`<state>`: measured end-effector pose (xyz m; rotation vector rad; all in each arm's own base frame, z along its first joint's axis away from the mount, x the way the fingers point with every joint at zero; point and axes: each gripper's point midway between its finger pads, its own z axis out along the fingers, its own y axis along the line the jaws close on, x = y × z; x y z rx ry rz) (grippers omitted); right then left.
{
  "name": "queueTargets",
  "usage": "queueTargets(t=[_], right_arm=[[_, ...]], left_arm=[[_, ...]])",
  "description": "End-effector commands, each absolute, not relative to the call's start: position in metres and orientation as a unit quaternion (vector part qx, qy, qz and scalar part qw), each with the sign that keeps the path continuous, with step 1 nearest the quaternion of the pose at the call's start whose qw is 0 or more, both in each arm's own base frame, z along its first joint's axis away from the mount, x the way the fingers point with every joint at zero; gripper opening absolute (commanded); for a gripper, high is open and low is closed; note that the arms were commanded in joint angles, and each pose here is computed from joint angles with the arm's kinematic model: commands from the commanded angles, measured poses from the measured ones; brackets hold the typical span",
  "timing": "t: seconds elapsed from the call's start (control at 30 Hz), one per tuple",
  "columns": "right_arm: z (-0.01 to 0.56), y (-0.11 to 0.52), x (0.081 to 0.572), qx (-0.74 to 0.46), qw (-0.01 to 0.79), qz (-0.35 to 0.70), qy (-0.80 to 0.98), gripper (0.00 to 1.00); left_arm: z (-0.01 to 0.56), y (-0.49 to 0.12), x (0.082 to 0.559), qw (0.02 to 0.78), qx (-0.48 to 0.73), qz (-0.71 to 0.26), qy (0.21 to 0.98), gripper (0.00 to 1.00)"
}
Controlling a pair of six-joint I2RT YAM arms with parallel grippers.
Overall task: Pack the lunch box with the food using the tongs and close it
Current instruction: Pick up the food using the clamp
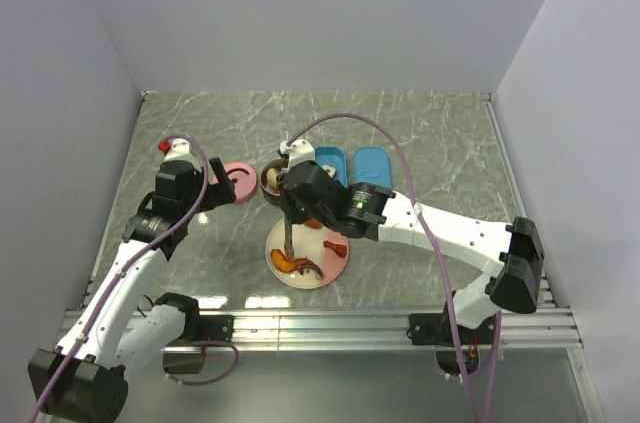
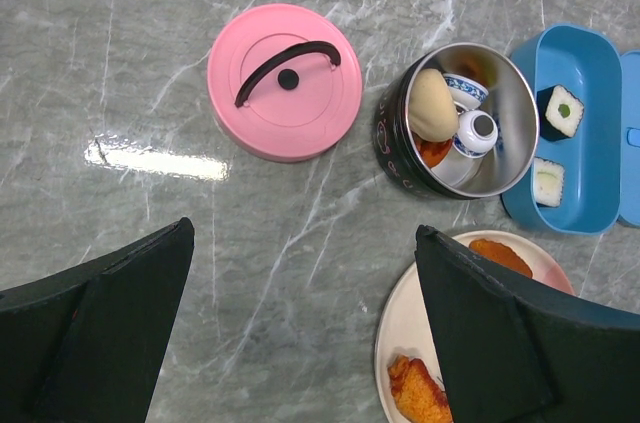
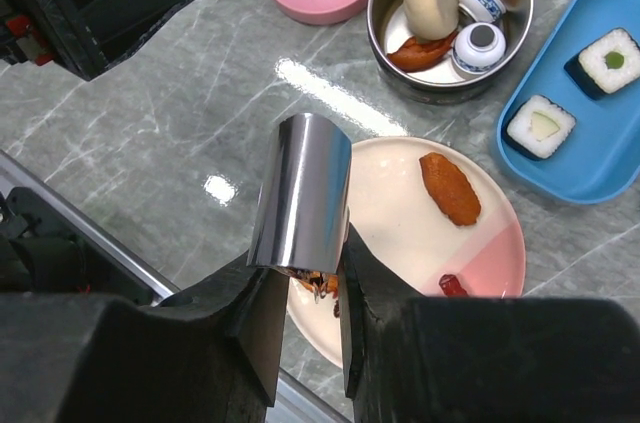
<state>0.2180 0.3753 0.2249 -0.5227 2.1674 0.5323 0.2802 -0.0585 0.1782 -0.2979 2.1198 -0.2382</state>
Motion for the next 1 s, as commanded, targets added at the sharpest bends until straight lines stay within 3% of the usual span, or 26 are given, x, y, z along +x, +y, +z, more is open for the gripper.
queueTargets(t=[0.0,0.47,0.97], right_arm=[[0.261,0.382,0.22,-0.199,0.442,0.252,0.837,0.27],[0.255,0.405,0.217,-0.229,0.447,0.261,0.824,0.39],[0.236,0.42,0.21,-0.268,0.449,0.242,0.817,0.44]], left_arm=[[0.184,-0.059,0.286,0.489,-0.122,-0.097,0.858,0.99],[0.184,-0.058,0.286,0.489,-0.123,-0.096,0.858,0.99],[0.185,-0.057,0.285,0.49,-0.123,-0.095,0.858,1.0]])
